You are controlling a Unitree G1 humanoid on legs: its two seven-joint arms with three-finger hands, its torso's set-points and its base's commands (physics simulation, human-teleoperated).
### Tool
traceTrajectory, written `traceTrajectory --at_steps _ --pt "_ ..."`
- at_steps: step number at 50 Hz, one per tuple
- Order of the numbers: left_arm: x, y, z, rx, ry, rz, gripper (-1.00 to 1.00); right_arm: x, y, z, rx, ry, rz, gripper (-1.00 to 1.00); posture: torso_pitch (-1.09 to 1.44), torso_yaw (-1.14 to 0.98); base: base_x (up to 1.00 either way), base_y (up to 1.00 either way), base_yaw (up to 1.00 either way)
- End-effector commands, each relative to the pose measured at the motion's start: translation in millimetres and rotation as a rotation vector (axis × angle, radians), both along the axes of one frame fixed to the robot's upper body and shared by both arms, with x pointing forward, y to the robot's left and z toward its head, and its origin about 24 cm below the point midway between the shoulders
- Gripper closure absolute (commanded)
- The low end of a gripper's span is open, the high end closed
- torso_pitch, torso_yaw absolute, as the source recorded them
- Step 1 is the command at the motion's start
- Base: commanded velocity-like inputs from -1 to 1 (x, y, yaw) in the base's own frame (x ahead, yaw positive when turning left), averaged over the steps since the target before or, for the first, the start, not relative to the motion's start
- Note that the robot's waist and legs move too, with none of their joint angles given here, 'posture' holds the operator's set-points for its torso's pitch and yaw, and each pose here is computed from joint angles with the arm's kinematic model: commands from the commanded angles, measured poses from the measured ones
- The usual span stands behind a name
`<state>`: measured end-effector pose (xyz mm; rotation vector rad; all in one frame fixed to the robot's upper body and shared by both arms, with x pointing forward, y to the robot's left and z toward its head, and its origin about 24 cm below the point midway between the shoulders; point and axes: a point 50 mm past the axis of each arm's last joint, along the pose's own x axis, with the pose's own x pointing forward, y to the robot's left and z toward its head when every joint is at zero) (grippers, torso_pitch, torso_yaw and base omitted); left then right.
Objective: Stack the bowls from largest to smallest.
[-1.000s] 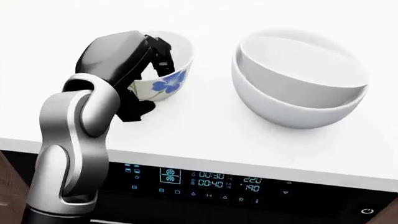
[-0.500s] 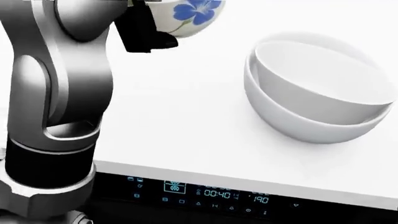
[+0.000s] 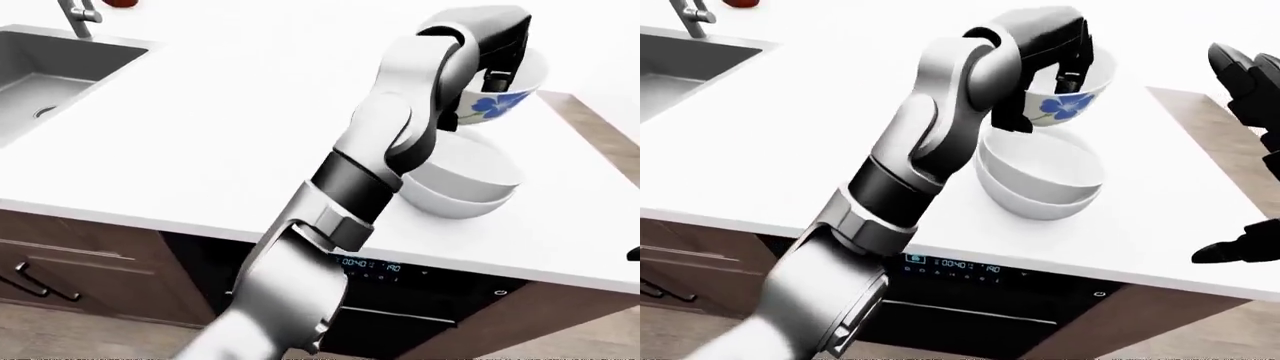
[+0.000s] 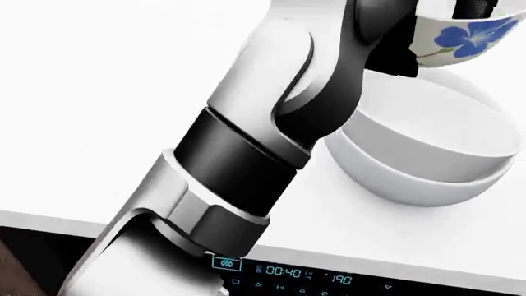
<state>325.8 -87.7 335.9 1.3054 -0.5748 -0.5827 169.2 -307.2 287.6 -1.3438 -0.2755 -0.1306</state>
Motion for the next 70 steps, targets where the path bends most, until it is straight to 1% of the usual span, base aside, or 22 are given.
traceTrajectory --at_steps 1,9,15,17,20,21,22,24,26,33,34,38,41,44,49,51,53,58,60,64,66,70 --pt "-7.8 -3.1 15 -0.03 -0.085 -0.009 1.0 -6.6 0 11 -0.034 -0.057 -0.011 -1.0 0.0 0.0 0.0 0.0 0.0" --pt "-7.8 -19.5 -6 0.022 -0.008 -0.031 1.0 -6.6 -2 6 -0.028 -0.056 -0.015 -1.0 0.0 0.0 0.0 0.0 0.0" --pt "-4.5 -22.7 -10 0.032 0.01 -0.013 1.0 -5.0 0 6 -0.033 -0.054 -0.009 -1.0 0.0 0.0 0.0 0.0 0.0" --pt "-1.9 -21.0 -10 0.037 0.01 -0.004 0.74 -4.9 0 5 -0.031 -0.054 -0.008 -1.0 0.0 0.0 0.0 0.0 0.0" --pt "1.6 -20.7 -14 0.039 0.012 -0.001 0.62 -5.9 0 6 -0.03 -0.057 -0.007 -1.0 0.0 0.0 0.0 0.0 0.0" --pt "3.2 -20.7 -16 0.039 0.012 0.002 0.44 -5.9 0 6 -0.029 -0.058 -0.007 -1.0 0.0 0.0 0.0 0.0 0.0" --pt "3.7 -20.9 -16 0.04 0.013 0.002 0.4 -5.8 0 6 -0.029 -0.058 -0.007 -1.0 0.0 0.0 0.0 0.0 0.0" --pt "6.7 -20.6 -19 0.039 0.016 0.005 0.11 -5.4 0 5 -0.03 -0.058 -0.006 -1.0 0.0 0.0 0.0 0.0 0.0" --pt "8.6 -20.7 -21 0.039 0.019 0.007 -0.1 -5.0 0 4 -0.029 -0.056 -0.006 -1.0 0.0 0.0 0.0 0.0 0.0" --pt "10.4 -23.2 -31 0.056 0.017 0.002 -0.15 -4.7 -2 4 -0.028 -0.058 -0.009 -1.0 0.0 0.0 0.0 0.0 0.0" --pt "10.1 -23.3 -31 0.057 0.016 0.001 -0.29 -4.6 -2 4 -0.027 -0.058 -0.009 -1.0 0.0 0.0 0.0 0.0 0.0" --pt "8.0 -23.4 -28 0.06 0.012 -0.004 -0.45 -3.9 -2 5 -0.026 -0.059 -0.011 -1.0 0.0 0.0 0.0 0.0 0.0" --pt "6.8 -19.9 -20 0.047 0.006 -0.003 -0.65 -4.6 -1 6 -0.026 -0.06 -0.01 -1.0 0.0 0.0 0.0 0.0 0.0" --pt "6.2 -12.5 -6 0.012 -0.009 0.005 -0.69 -4.5 0 9 -0.028 -0.062 -0.01 -1.0 0.0 0.0 0.0 0.0 0.0" --pt "4.4 20.7 38 -0.076 -0.049 0.044 -0.82 -3.1 4 13 -0.034 -0.065 -0.004 -1.0 0.0 0.0 0.0 0.0 0.0" --pt "3.5 34.5 48 -0.108 -0.056 0.063 -0.99 -2.8 5 16 -0.036 -0.066 -0.002 -1.0 0.0 0.0 0.0 0.0 0.0" --pt "5.5 57.0 57 -0.141 -0.065 0.096 -1.0 -3.4 7 21 -0.041 -0.071 -0.001 -1.0 0.0 0.0 0.0 0.0 0.0" --pt "3.9 118.3 56 -0.188 -0.087 0.195 -1.0 -5.8 8 33 -0.053 -0.082 -0.007 -1.0 0.0 0.0 0.0 0.0 0.0" --pt "2.0 136.8 62 -0.211 -0.103 0.23 -1.0 -7.2 7 36 -0.056 -0.086 -0.01 -1.0 0.0 0.0 0.0 0.0 0.0" --pt "-13.5 184.0 72 -0.248 -0.132 0.31 -1.0 -12.1 1 41 -0.056 -0.094 -0.029 -1.0 0.0 0.0 0.0 0.0 0.0" --pt "-19.5 201.2 66 -0.254 -0.13 0.342 -1.0 -14.4 -2 41 -0.053 -0.097 -0.035 -1.0 0.0 0.0 0.0 0.0 0.0" --pt "-28.4 244.4 41 -0.236 -0.128 0.452 -1.0 -21.5 -10 41 -0.045 -0.103 -0.06 -1.0 0.0 0.0 0.0 0.0 0.0"
